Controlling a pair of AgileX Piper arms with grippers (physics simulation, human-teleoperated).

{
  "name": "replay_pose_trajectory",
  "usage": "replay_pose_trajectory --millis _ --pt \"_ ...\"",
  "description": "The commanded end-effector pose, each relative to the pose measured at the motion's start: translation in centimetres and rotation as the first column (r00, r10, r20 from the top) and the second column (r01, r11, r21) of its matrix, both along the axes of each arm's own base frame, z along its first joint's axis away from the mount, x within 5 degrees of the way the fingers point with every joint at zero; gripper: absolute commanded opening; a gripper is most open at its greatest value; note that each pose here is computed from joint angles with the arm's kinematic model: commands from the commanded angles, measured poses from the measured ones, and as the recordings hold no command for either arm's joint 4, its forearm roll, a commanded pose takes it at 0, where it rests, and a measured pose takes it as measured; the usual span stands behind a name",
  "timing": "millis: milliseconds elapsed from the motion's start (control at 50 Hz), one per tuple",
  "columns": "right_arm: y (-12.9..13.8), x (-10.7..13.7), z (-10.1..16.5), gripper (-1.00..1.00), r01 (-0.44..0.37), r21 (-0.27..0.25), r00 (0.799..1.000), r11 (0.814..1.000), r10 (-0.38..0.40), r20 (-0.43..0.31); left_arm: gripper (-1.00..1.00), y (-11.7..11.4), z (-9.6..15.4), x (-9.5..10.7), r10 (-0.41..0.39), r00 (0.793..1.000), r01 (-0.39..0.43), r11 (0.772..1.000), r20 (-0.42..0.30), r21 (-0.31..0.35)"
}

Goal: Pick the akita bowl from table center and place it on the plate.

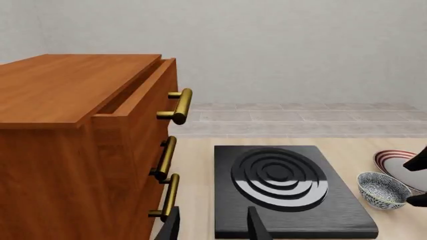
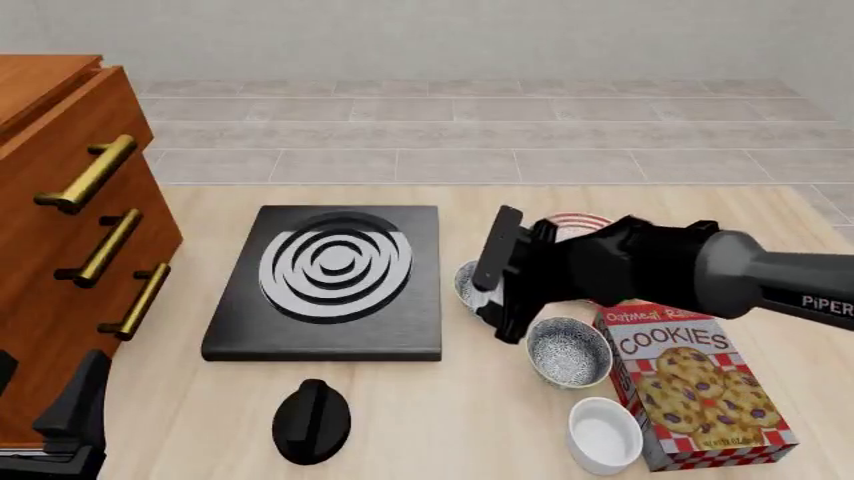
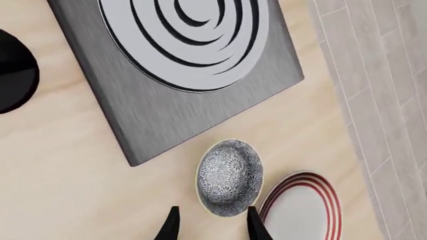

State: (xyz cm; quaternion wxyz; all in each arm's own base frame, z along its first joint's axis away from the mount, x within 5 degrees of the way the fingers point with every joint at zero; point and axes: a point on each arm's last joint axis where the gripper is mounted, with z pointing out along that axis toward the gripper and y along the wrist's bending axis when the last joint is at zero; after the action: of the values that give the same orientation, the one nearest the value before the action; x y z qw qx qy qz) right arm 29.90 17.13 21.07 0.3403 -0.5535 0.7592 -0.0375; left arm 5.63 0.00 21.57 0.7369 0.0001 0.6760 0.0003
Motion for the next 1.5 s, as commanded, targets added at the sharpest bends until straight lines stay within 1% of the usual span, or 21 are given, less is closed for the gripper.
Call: replay_pose_trajectory --millis 20,160,240,280,360,500,680,800,920,1000,1100,1240,1260,1280,1300,1340,1380,1420,1500 --pt "-0.4 1.2 -2.1 1.0 -0.033 -0.066 0.999 0.997 0.031 -0.026 1.0 0.0 0.0 0.0 0.0 1.0 0.0 1.0 0.0 0.0" --pt "-0.2 1.4 -2.0 1.0 -0.05 -0.076 0.999 0.996 0.049 -0.015 1.0 0.0 0.0 0.0 0.0 1.0 0.0 1.0 0.001 0.0" --pt "-0.8 1.6 -2.9 1.0 -0.064 -0.103 0.998 0.993 0.062 -0.021 1.0 0.0 0.0 0.0 0.0 1.0 0.0 1.0 0.001 0.0" --pt "-0.8 1.7 -3.0 1.0 -0.067 -0.107 0.998 0.992 0.064 -0.026 1.0 0.0 0.0 0.0 0.0 1.0 0.0 1.0 0.0 0.0" --pt "-1.4 2.4 -2.5 1.0 -0.07 -0.121 0.997 0.99 0.071 0.004 1.0 0.0 0.0 0.0 0.0 1.0 0.0 1.0 0.0 0.0" --pt "-0.4 2.9 -2.4 1.0 -0.074 -0.108 0.997 0.991 0.075 0.006 1.0 0.0 0.0 0.0 0.0 1.0 0.0 1.0 0.0 0.0" --pt "1.2 3.7 -2.7 1.0 -0.078 -0.094 0.997 0.993 0.077 -0.012 1.0 0.0 0.0 0.0 0.0 1.0 0.0 1.0 0.0 0.0" --pt "2.0 3.6 -3.4 1.0 -0.092 -0.098 0.995 0.991 0.088 -0.038 1.0 0.0 0.0 0.0 0.0 1.0 0.0 1.0 0.0 0.0" --pt "2.2 3.6 -4.3 1.0 -0.099 -0.107 0.994 0.989 0.094 -0.052 1.0 0.0 0.0 0.0 0.0 1.0 0.0 1.0 0.0 0.0" --pt "2.1 3.8 -4.7 1.0 -0.111 -0.118 0.993 0.987 0.105 -0.05 1.0 0.0 0.0 0.0 0.0 1.0 0.0 1.0 0.001 0.0" --pt "2.3 4.1 -4.9 1.0 -0.111 -0.12 0.993 0.987 0.105 -0.054 1.0 0.0 0.0 0.0 0.0 1.0 0.0 1.0 0.0 0.0" --pt "2.5 4.1 -6.2 1.0 -0.092 -0.116 0.993 0.989 0.082 -0.089 1.0 0.0 0.0 0.0 0.0 1.0 0.0 1.0 0.0 0.0" --pt "2.7 4.0 -6.4 1.0 -0.081 -0.11 0.992 0.991 0.07 -0.104 1.0 0.0 0.0 0.0 0.0 1.0 0.0 1.0 0.0 0.0" --pt "3.4 3.6 -6.6 1.0 -0.078 -0.103 0.99 0.992 0.065 -0.128 1.0 0.0 0.0 0.0 0.0 1.0 0.0 1.0 0.0 0.0" --pt "3.4 3.5 -6.7 1.0 -0.078 -0.102 0.99 0.992 0.064 -0.126 1.0 0.0 0.0 0.0 0.0 1.0 0.0 1.0 0.0 0.0" --pt "2.6 4.3 -6.5 1.0 -0.045 -0.091 0.993 0.995 0.035 -0.11 1.0 0.0 0.0 0.0 0.0 1.0 0.0 1.0 0.0 0.0" --pt "2.7 4.1 -7.1 1.0 -0.05 -0.099 0.991 0.994 0.038 -0.126 1.0 0.0 0.0 0.0 0.0 1.0 0.0 1.0 0.0 0.0" --pt "3.2 3.8 -7.4 1.0 -0.037 -0.089 0.989 0.995 0.024 -0.144 1.0 0.0 0.0 0.0 0.0 1.0 0.0 1.0 0.0 0.0" --pt "2.8 4.1 -7.9 1.0 -0.022 -0.085 0.99 0.996 0.01 -0.14 1.0 0.0 0.0 0.0 0.0 1.0 0.0 1.0 -0.001 0.0"
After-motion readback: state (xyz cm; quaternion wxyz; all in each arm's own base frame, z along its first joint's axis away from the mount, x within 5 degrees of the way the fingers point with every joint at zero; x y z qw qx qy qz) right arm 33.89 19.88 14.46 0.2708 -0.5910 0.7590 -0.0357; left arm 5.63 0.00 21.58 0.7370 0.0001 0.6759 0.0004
